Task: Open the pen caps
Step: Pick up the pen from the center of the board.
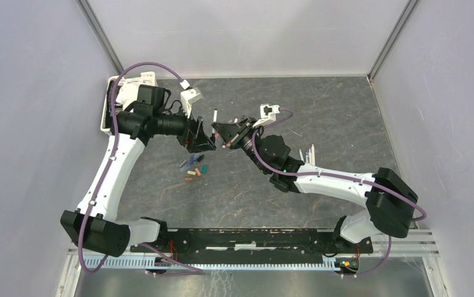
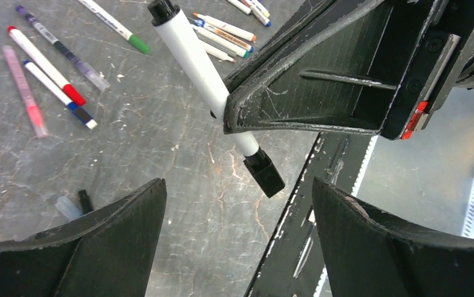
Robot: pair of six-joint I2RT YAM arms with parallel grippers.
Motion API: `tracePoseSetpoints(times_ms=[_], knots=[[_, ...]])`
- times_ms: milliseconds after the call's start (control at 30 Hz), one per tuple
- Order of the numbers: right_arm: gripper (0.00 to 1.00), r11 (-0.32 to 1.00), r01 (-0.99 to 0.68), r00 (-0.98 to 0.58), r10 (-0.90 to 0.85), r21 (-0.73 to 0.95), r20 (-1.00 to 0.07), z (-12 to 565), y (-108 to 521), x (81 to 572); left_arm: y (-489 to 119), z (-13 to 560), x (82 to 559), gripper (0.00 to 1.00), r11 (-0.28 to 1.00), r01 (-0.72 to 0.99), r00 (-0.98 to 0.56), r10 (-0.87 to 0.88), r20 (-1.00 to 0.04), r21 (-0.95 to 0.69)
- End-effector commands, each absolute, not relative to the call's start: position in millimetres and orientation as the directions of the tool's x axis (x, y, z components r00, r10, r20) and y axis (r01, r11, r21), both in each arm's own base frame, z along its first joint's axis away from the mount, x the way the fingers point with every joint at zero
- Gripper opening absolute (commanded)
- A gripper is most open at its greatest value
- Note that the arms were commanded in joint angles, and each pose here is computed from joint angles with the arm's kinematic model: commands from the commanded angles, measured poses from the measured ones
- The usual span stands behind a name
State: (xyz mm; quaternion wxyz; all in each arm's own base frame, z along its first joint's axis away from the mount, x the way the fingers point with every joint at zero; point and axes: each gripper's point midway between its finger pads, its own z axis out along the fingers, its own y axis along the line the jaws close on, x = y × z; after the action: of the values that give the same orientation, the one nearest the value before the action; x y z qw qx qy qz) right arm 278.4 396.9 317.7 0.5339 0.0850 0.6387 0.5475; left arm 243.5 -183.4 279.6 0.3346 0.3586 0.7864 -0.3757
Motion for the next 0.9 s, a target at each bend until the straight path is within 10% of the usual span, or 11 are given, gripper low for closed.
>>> tracePoseSetpoints(times_ms=[0,267,600,867], knots=[[0.0,0.298,-0.489,-0.392,0.765,0.82,-0.511,351.0,400.0,276.3,-193.7,284.6,237.5,0.9,0.41,0.813,-0.542,0.271,-0.795,-0.414],[0.0,0.306,-0.494,-0.391,0.758,0.814,-0.522,350.0,410.0,274.4,-195.5,278.8,243.3,0.69,0.412,0.807,-0.55,0.265,-0.792,-0.422],[0.0,0.36,-0.48,-0.351,0.757,0.8,-0.551,343.9,399.4,272.8,-178.9,268.8,251.6,0.03,0.487,0.821,-0.49,0.339,-0.803,-0.296],[0.49,0.485,-0.532,-0.38,0.595,0.694,-0.708,338.0,390.2,270.7,-138.5,242.5,260.3,0.02,0.501,0.865,-0.327,0.574,-0.751,0.007]])
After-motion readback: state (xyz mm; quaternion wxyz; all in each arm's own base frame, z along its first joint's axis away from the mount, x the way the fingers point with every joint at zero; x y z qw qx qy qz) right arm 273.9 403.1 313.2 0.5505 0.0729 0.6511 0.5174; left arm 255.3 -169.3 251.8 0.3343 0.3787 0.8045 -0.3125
